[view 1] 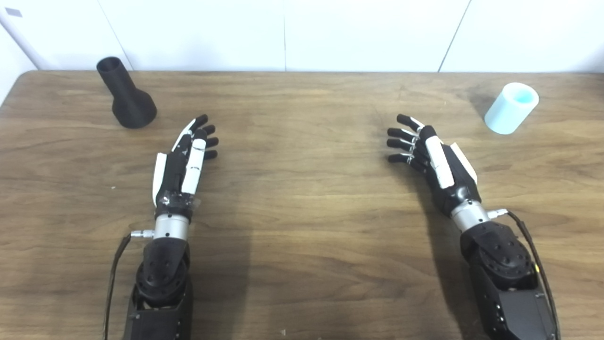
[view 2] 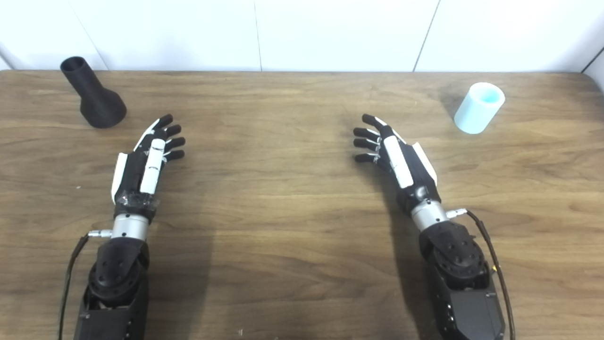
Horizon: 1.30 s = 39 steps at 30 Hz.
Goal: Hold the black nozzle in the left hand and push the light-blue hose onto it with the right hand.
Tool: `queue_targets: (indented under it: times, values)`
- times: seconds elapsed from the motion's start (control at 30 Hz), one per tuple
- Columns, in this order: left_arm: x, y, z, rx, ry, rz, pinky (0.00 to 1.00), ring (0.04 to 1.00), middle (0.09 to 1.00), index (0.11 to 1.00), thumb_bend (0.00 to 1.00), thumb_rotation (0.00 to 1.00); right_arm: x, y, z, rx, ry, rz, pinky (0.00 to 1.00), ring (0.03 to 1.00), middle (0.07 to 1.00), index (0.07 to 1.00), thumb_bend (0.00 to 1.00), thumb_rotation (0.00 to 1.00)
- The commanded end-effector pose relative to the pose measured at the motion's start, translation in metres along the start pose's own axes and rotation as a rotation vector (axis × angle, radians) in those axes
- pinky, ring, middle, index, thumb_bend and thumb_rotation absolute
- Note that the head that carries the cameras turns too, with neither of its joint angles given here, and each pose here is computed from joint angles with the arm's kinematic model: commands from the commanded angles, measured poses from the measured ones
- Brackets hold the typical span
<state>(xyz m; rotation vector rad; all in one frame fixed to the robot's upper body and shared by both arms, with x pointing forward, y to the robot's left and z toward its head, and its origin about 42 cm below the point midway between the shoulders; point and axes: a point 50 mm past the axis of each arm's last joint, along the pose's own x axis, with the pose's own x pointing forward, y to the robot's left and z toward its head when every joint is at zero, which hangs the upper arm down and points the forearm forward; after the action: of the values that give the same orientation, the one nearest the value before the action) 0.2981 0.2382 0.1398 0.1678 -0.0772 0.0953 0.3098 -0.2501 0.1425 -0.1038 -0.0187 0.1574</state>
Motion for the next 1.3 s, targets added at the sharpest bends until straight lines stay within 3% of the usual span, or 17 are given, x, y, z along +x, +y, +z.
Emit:
queue_targets:
  times: [0.0,0.23,0.57,0.9,1.13,1.27]
  values:
    - [0.005,0.000,0.012,-0.003,-0.067,-0.003,0.75,0.797,0.846,0.892,0.33,0.82,0.003,-0.002,0.011,-0.003,-0.046,0.010,0.65,0.788,0.804,0.874,0.46,1.00]
    - [0.005,-0.009,0.012,-0.018,-0.046,-0.012,0.77,0.811,0.853,0.900,0.36,0.80,0.003,-0.010,0.007,-0.021,-0.055,0.012,0.63,0.779,0.800,0.870,0.50,1.00]
    - [0.001,-0.022,0.009,0.029,-0.031,-0.020,0.78,0.832,0.873,0.920,0.31,0.75,0.000,-0.022,0.001,0.008,-0.031,0.010,0.67,0.798,0.803,0.883,0.48,1.00]
    - [0.001,-0.031,0.002,0.056,-0.021,-0.009,0.74,0.816,0.855,0.914,0.28,0.55,0.000,-0.028,-0.005,0.075,-0.024,0.020,0.68,0.805,0.812,0.886,0.46,1.00]
    - [-0.001,-0.035,0.000,0.059,-0.006,-0.002,0.78,0.828,0.856,0.912,0.31,0.53,0.002,-0.031,-0.009,0.094,-0.024,0.020,0.69,0.806,0.820,0.887,0.43,1.00]
    - [0.000,-0.037,-0.001,0.066,-0.003,0.003,0.78,0.826,0.852,0.910,0.33,0.57,0.001,-0.031,-0.008,0.103,-0.018,0.013,0.69,0.803,0.813,0.881,0.40,1.00]
